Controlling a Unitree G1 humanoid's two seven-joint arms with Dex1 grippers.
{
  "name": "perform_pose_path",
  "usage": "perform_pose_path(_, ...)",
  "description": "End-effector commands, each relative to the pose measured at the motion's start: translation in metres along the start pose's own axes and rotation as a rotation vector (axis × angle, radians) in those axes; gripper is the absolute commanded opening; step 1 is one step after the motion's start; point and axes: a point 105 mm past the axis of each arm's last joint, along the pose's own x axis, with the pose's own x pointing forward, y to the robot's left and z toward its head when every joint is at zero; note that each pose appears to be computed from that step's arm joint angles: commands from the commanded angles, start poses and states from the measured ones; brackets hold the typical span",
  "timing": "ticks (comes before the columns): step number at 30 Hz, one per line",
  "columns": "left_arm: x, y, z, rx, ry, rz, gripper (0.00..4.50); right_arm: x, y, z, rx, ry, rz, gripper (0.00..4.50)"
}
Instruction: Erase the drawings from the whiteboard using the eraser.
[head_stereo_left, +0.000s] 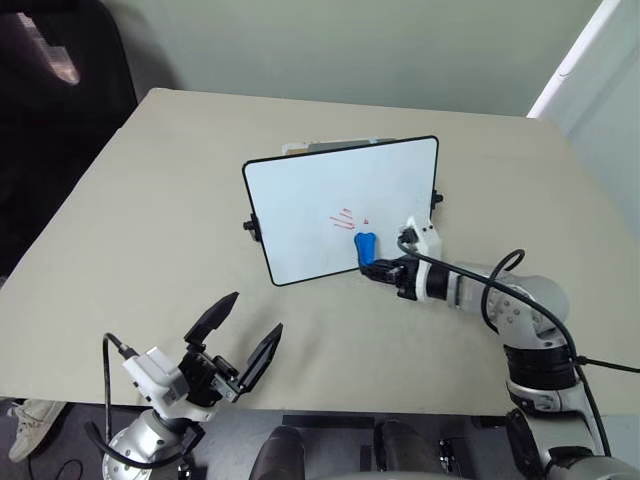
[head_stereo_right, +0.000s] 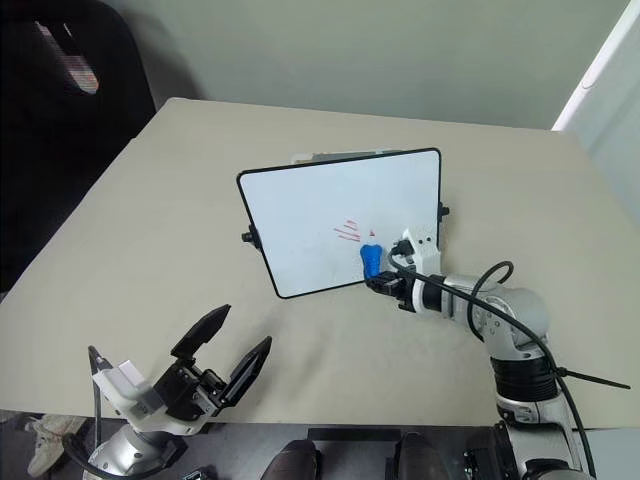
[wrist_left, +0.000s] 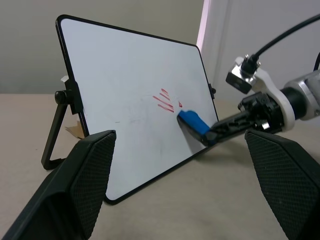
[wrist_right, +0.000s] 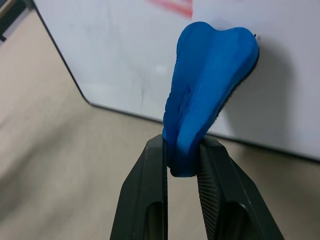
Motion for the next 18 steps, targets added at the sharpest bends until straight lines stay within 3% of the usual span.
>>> perform_pose_path(1,0.001,0.001,0.007,0.009,-0.024,0.002,4.5,-0.012,0.0,0.041,-0.029,-0.145,0.014,0.61)
perform_pose_path(4,0.001,0.001,0.007,0.009,-0.025,0.003,4.5,-0.013,-0.002,0.047,0.005,-0.169,0.019,0.61)
perform_pose_path(12,0.001,0.005,0.008,0.011,-0.026,0.012,4.5,-0.008,0.005,0.007,0.063,-0.05,0.043,0.61)
perform_pose_path(18,0.0,0.006,0.008,0.013,-0.025,0.015,4.5,-0.008,0.001,0.0,0.088,-0.025,0.019,0.61)
